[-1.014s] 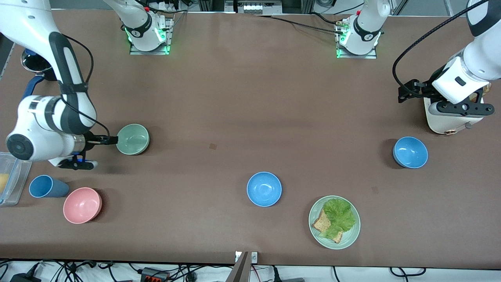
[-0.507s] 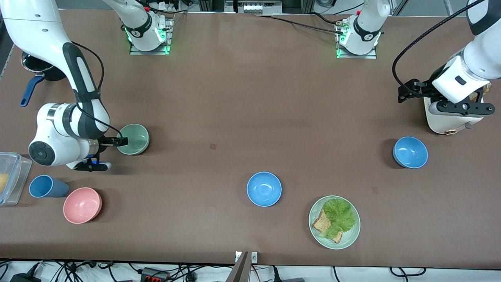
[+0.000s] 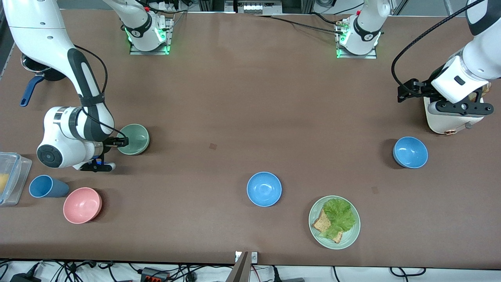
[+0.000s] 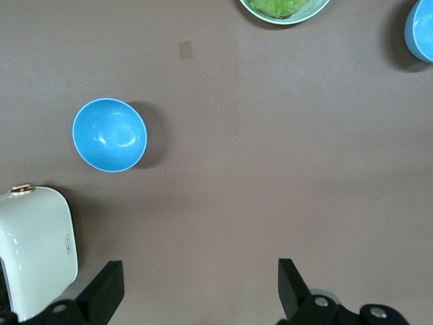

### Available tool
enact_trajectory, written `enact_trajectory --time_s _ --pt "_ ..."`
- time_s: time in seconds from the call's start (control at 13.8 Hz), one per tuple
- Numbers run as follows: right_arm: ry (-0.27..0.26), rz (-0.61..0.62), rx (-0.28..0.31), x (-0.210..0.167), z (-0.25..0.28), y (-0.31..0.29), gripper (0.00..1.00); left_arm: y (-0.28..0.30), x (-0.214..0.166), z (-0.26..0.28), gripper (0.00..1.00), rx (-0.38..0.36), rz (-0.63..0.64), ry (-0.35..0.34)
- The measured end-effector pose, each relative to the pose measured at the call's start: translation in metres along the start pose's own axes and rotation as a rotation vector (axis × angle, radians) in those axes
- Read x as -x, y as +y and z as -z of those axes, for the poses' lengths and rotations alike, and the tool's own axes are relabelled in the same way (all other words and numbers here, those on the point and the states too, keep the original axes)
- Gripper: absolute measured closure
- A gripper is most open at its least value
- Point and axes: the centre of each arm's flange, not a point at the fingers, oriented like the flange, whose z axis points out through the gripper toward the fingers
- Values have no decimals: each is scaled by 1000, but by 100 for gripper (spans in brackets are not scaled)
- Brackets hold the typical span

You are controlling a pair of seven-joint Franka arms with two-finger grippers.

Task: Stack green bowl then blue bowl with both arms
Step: 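Lower the right gripper and grasp the green bowl rim, then carry the green bowl toward the table middle with the right gripper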

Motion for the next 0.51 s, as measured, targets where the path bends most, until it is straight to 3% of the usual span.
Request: enact_trajectory --time_s 0.07,0.14,0.36,0.51 --pt "-4 -1 0 -1 -2 0 57 0 0 -1 0 0 0 -2" --pt "-7 0 0 -1 -5 0 57 0 0 -1 0 0 0 -4" --pt "-11 3 1 -2 -6 -2 91 -2 -1 -1 0 1 3 -5" --pt "-13 13 -2 0 1 -7 96 -2 -1 -2 0 1 4 -5"
